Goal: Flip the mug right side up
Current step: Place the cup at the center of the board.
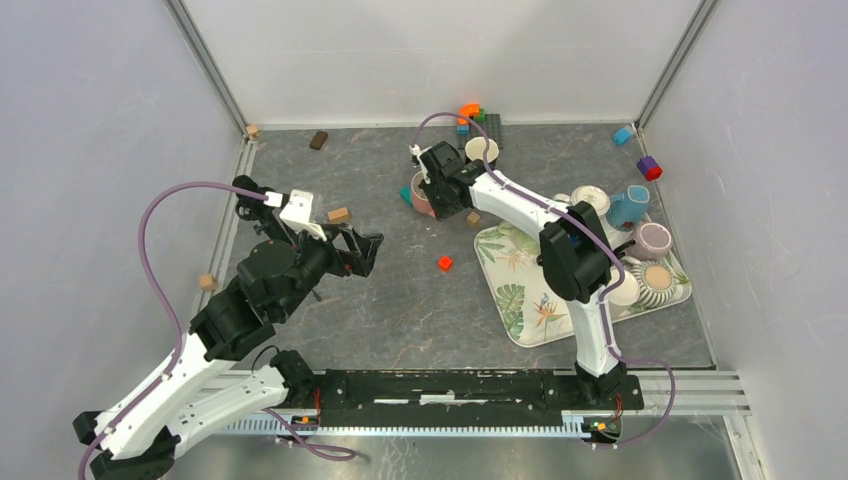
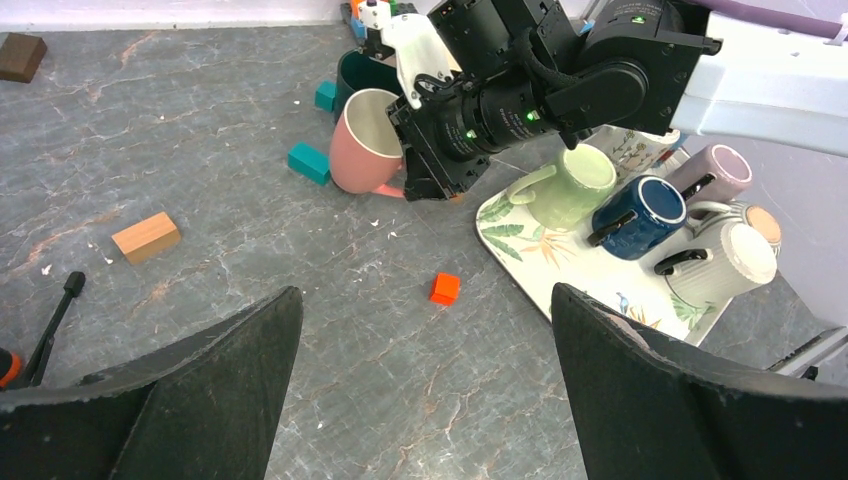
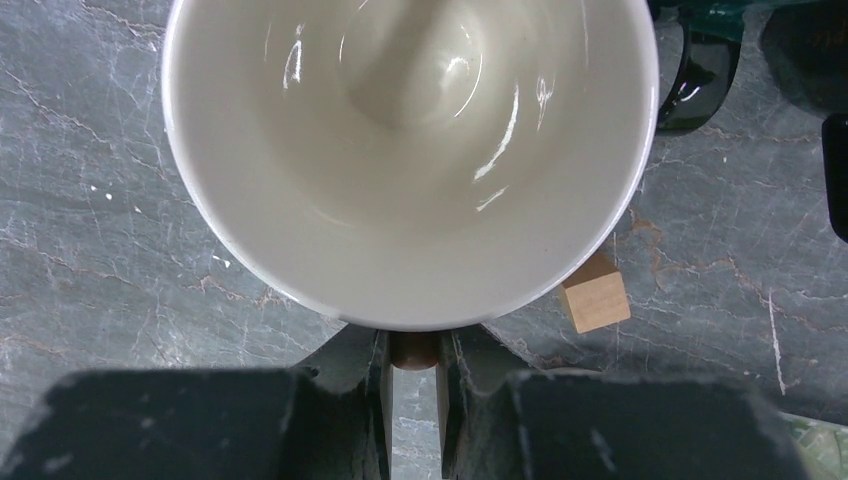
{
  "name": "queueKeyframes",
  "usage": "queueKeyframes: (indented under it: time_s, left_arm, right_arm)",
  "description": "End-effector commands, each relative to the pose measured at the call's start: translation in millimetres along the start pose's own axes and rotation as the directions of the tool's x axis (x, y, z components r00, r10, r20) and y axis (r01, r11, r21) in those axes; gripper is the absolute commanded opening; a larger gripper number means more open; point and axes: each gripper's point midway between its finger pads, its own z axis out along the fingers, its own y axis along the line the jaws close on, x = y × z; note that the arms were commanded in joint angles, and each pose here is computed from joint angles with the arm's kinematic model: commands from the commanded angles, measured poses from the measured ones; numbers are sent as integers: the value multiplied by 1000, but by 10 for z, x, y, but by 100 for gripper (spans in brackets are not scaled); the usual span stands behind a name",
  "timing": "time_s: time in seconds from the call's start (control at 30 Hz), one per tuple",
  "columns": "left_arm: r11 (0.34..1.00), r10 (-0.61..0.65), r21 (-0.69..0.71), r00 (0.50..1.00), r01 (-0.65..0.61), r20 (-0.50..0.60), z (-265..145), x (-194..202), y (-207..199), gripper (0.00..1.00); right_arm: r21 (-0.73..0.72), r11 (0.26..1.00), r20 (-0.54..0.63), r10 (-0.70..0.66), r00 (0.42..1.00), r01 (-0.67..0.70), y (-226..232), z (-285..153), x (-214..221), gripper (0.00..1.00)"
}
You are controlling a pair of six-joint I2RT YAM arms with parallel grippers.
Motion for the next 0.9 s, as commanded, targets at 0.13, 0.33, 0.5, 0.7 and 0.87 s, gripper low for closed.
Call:
queueKeyframes:
  time_s: [0.13, 0.33, 0.5, 0.7, 0.87]
  left_arm:
    - [999, 37, 26, 999, -38, 26, 38, -51, -46, 100]
    - [999, 40, 29, 999, -41, 20, 79, -24, -64, 100]
    - [999, 45, 28, 999, -45, 17, 93, -21, -67, 100]
    - [999, 45, 23, 999, -45, 19, 84, -26, -53, 100]
    - [999, 46, 19, 999, -47, 16, 75, -22, -42, 100]
  right_arm:
    - [13, 1000, 143, 5, 990, -7, -2, -464, -409, 0]
    - [11, 1000, 108, -4, 994, 3, 25, -434, -220, 0]
    - [6, 1000, 93, -5, 996, 5, 41, -343, -168, 0]
    - [3, 1000, 95, -11, 995, 10, 67, -250, -259, 0]
    - [-3, 1000, 86, -18, 996, 18, 102, -121, -354, 0]
